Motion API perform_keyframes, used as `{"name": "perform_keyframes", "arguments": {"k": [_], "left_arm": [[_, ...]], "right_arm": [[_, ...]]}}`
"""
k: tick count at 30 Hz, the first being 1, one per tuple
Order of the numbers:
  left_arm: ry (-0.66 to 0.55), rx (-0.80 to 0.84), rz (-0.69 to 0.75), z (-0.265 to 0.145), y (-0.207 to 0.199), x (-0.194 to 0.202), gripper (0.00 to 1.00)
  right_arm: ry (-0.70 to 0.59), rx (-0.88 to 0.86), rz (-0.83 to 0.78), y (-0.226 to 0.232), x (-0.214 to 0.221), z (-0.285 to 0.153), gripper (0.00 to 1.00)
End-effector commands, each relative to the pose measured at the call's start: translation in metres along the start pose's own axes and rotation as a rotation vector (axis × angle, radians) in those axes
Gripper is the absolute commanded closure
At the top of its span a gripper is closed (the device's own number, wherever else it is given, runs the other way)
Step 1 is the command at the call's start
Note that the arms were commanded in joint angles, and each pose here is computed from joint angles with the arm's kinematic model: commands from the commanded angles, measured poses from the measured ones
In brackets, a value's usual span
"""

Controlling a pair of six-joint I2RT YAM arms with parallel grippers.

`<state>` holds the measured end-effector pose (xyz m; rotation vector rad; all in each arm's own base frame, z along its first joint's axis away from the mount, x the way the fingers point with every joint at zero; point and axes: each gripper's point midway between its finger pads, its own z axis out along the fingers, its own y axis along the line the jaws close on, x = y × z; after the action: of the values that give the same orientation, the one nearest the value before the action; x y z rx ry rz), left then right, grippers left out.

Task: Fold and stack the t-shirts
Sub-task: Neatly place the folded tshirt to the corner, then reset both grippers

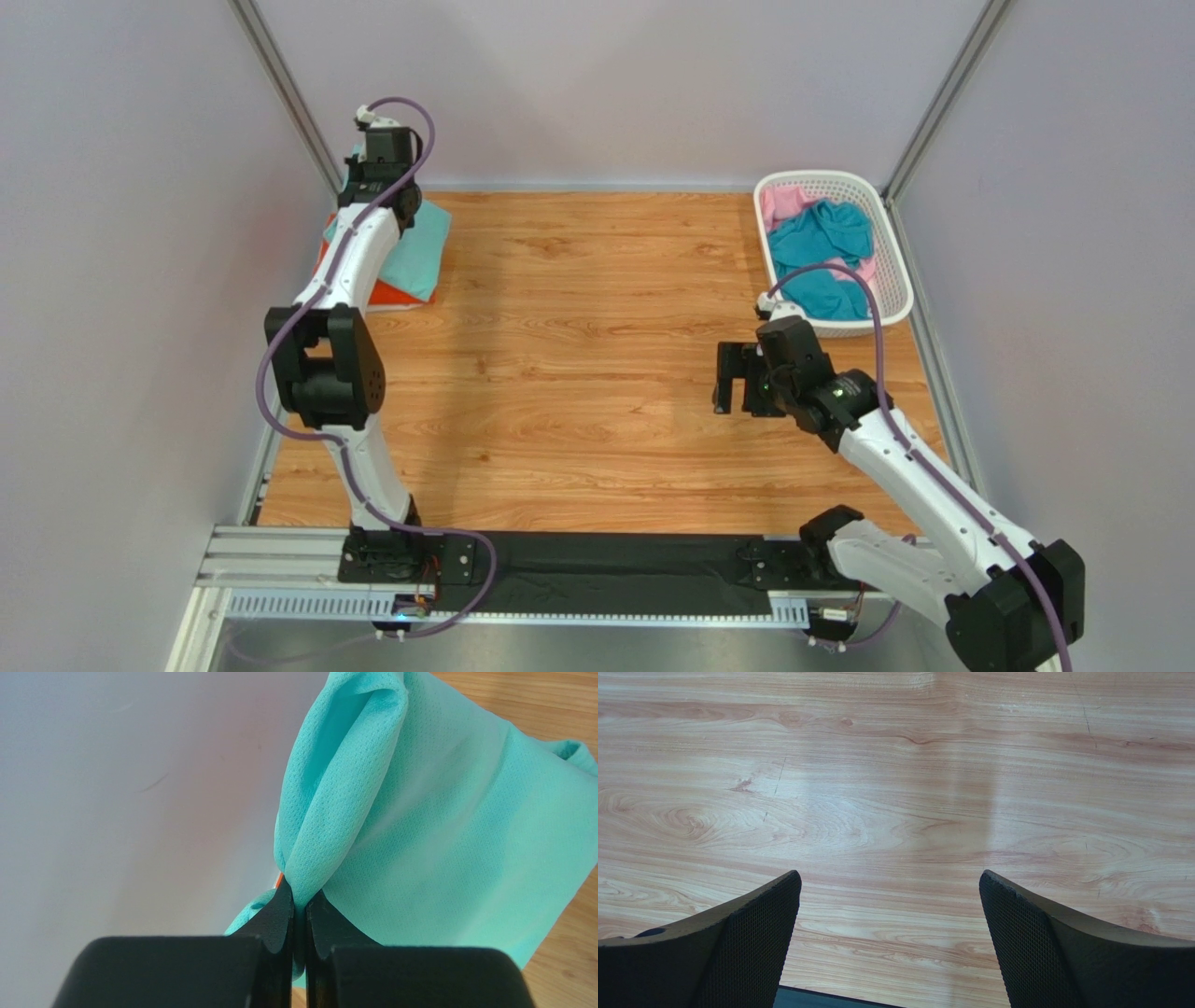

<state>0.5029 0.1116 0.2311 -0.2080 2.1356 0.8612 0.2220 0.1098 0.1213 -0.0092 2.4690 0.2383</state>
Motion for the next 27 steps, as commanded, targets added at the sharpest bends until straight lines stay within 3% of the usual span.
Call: {"name": "perform_keyframes", "arguments": {"k": [1,13,14,18,21,27], "left_arm": [[0.0,-0.019,-0.034,0.014,-0.005,0.004,1.0],[0.131,-0.099,-0.135,0.068,0.007,0.051,0.99],[0.138,-0.111,-0.148,0.071,0.01,0.053,0.96],[0.168,-0.129,-0.166,0.076,0.013,0.061,0.29],[0.173,-0.098,-0.206,0.069,0.011,0.059,0.02],[0.157,0.025,-0.387,0.034,0.009,0.042,0.0]], "right_arm": [[-0.049,-0.013,-0.004,0.004,-0.018,-0.002,0.0],[-0.025,0.022,-0.001,-0.001,-0.017,0.005,0.0],[-0.024,0.025,0.002,-0.001,-0.017,0.005,0.0],[-0.021,0.027,0.004,-0.001,-0.017,0.006,0.0],[-0.027,0.021,0.007,0.0,-0.018,0.004,0.0],[-0.064,-0.001,0.014,0.002,-0.023,-0.005,0.0]]}}
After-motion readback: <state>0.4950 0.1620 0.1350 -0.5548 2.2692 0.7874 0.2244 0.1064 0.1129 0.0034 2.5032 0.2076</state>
